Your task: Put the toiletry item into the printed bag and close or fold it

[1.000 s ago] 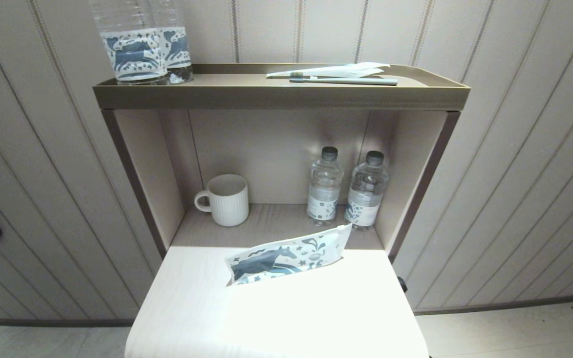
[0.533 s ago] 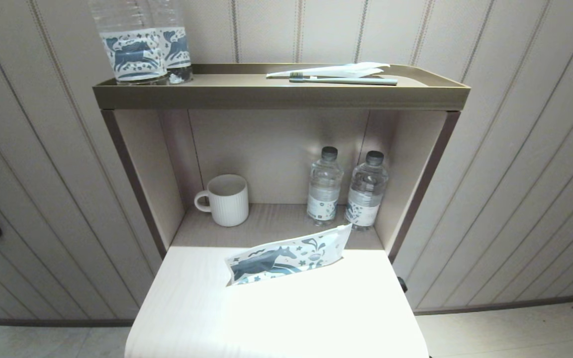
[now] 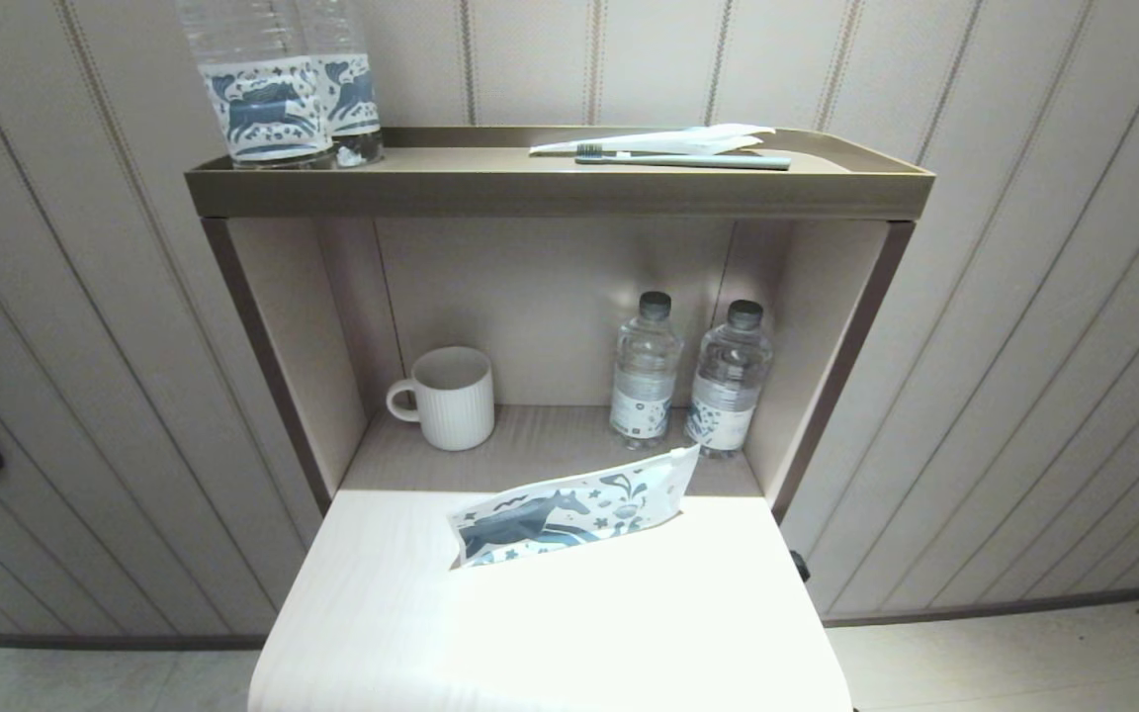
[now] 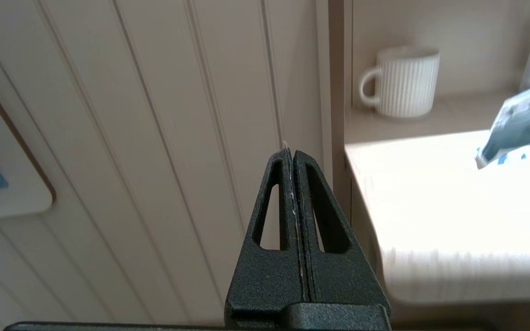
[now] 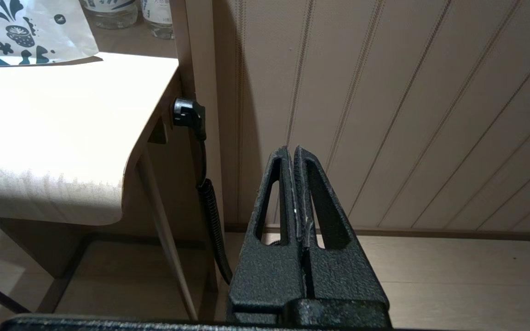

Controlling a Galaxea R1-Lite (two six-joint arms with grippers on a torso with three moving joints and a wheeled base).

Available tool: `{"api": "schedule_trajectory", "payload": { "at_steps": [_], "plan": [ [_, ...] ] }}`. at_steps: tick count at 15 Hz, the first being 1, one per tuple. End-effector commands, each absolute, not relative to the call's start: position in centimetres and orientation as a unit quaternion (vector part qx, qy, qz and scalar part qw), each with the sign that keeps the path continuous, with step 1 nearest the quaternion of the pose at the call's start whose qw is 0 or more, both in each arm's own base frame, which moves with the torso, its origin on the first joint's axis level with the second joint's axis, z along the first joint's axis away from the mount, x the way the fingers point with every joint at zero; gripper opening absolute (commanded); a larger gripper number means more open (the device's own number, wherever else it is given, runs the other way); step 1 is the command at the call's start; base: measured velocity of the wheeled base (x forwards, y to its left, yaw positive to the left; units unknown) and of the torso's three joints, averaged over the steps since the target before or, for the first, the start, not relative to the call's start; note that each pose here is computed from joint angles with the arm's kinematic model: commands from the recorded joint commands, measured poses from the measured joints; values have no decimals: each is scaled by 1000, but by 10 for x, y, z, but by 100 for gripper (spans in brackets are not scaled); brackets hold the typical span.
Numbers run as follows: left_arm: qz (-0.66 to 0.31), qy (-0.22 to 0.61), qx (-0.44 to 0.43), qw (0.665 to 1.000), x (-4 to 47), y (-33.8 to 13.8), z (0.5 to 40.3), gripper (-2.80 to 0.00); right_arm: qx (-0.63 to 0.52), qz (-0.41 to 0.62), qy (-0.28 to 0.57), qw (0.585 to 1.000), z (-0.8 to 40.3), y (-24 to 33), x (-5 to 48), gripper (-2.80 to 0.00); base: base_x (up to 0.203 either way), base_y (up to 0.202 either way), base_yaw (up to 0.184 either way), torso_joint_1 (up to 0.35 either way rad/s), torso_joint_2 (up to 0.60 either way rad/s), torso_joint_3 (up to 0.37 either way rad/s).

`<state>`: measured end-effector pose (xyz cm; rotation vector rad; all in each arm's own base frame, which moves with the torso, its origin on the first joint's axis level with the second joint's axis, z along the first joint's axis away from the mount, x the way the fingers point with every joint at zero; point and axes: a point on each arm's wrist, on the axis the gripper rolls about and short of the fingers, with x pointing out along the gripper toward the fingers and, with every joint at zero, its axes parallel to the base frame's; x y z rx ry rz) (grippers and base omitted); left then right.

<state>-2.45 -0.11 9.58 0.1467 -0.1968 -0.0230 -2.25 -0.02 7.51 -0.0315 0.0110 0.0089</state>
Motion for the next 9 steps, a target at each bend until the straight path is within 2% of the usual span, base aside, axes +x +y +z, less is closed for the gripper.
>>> {"api": "schedule_trajectory", "payload": {
  "at_steps": [1, 9],
  "plan": [
    [-10, -115, 68, 991, -25, -1, 99, -280, -15, 4, 5, 1000, 74, 0, -23, -280, 0, 0, 0, 0, 0, 0],
    [-11, -113, 53, 992, -25, -1, 99, -280, -8, 1, 5, 1000, 74, 0, -23, -280, 0, 0, 0, 0, 0, 0]
  ]
}}
